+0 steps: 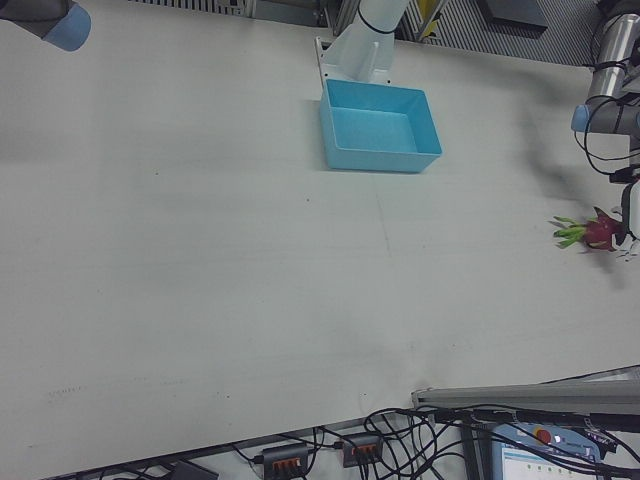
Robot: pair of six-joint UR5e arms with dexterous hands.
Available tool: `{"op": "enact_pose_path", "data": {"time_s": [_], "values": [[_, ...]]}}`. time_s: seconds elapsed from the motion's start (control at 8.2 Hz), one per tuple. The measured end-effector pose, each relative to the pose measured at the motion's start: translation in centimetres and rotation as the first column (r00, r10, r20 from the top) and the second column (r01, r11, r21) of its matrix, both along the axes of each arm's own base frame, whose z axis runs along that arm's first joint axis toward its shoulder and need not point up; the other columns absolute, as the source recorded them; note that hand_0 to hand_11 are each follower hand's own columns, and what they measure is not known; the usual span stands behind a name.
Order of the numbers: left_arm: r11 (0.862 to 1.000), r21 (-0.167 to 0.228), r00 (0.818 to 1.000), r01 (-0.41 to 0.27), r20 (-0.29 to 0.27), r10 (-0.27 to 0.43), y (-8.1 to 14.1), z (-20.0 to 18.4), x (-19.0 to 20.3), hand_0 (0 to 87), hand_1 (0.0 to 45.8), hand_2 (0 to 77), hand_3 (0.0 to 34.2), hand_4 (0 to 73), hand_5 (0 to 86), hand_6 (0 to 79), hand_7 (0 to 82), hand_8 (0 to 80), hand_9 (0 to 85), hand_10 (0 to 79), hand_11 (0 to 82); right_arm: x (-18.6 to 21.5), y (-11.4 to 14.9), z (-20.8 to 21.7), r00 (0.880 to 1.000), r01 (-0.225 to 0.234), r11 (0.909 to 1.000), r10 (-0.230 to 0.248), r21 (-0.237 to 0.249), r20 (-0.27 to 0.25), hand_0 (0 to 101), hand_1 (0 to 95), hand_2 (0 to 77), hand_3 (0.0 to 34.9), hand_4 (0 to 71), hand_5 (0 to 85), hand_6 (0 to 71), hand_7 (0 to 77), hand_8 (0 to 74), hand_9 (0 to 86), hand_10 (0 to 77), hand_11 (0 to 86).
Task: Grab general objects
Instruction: 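Close the left hand fingers around the dragon fruit, then lift the dragon fruit with the left hand off the table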
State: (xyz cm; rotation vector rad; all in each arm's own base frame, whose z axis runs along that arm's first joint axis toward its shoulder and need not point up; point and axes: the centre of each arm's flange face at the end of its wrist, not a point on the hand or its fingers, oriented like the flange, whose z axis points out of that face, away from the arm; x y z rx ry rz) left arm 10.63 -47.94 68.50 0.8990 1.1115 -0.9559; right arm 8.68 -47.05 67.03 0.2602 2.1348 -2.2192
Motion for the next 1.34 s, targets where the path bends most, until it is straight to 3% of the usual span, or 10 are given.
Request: {"op": "enact_pose_path", "data": {"time_s": [0.12,0.24,0.37,0.49,0.61,0.73,0.85,0.98,1.34], "values": [[1.000,-0.002,1.000,0.000,0.001,0.000,0.1,0.1,0.0,79.5,0.0,11.4,0.0,25.1,76.4,36.0,42.5,1.1,0.5,12.5,1.1,0.0,0.0,0.0,1.000,0.000,1.0000,0.000,0.000,0.000,0,38.7,77.4,0.0,0.0,0.5,0.0,0.0,0.0,1.1,0.0,0.0],[1.000,-0.004,1.000,0.000,0.002,0.000,0.1,0.1,-0.1,80.4,0.0,11.4,0.0,25.1,73.6,38.2,54.5,1.1,3.8,12.5,1.1,0.0,0.0,0.0,1.000,0.000,1.0000,0.000,0.000,0.000,0,38.7,77.4,0.0,0.0,0.5,0.0,0.0,0.0,1.1,0.0,0.0],[1.000,-0.007,1.000,0.000,0.004,0.000,0.2,0.2,-0.2,75.6,0.0,11.4,0.0,21.8,73.1,28.9,57.3,1.1,17.5,13.6,17.5,0.0,0.0,0.0,1.000,0.000,1.0000,0.000,0.000,0.000,0,38.7,77.4,0.0,0.0,0.5,0.0,0.0,0.0,1.1,0.0,0.0],[1.000,-0.008,1.000,0.000,0.006,0.000,0.2,0.3,-0.1,75.6,0.0,11.4,0.0,21.8,73.1,28.9,57.3,1.1,17.5,13.6,17.5,0.0,0.0,0.0,1.000,0.000,1.0000,0.000,0.000,0.000,0,38.7,77.4,0.0,0.0,0.5,0.0,0.0,0.0,1.1,0.0,0.5],[1.000,-0.009,1.000,-0.001,0.007,0.001,0.2,0.5,-0.1,53.1,0.0,11.4,0.0,2.7,21.8,4.9,40.9,15.3,10.9,4.9,14.2,0.0,0.0,0.0,1.000,0.000,1.0000,0.000,0.000,0.000,0,38.7,77.4,0.0,0.0,0.5,0.0,0.0,0.0,1.1,0.0,0.0],[1.000,-0.011,1.000,-0.001,0.008,0.001,0.3,0.7,-0.1,53.1,0.0,11.4,0.0,2.7,21.8,4.9,40.9,15.3,10.9,4.9,14.2,0.0,0.0,0.0,1.000,0.000,1.0000,0.000,0.000,0.000,0,38.7,77.4,0.0,0.0,0.5,0.0,0.0,0.0,1.1,0.0,0.0],[1.000,-0.015,1.000,-0.002,0.011,0.002,0.3,1.2,-0.1,52.4,0.0,11.4,3.9,0.0,8.7,3.3,18.0,8.2,4.9,4.9,11.4,0.0,0.0,0.0,1.000,0.001,1.0000,-0.001,0.000,0.000,0,38.7,77.4,0.0,0.0,0.5,0.0,0.0,0.0,1.1,0.0,0.0],[1.000,-0.018,1.000,-0.002,0.013,0.002,0.3,1.6,-0.1,53.0,0.0,11.4,8.9,0.0,2.7,1.1,15.3,6.0,2.2,3.8,9.3,-0.1,0.0,0.0,1.000,0.001,1.0000,-0.001,0.000,0.000,0,38.7,77.4,0.0,0.0,0.5,0.0,0.0,0.0,1.1,0.0,0.5],[1.000,-0.026,1.000,-0.005,0.017,0.006,0.4,2.6,0.1,57.9,0.0,11.4,19.4,0.0,2.7,1.1,15.3,5.4,1.6,3.8,9.3,-0.1,0.0,0.0,1.000,0.001,1.0000,-0.001,0.000,0.000,0,38.7,77.4,0.0,0.0,0.5,0.0,0.0,0.0,1.1,0.0,0.5]]}}
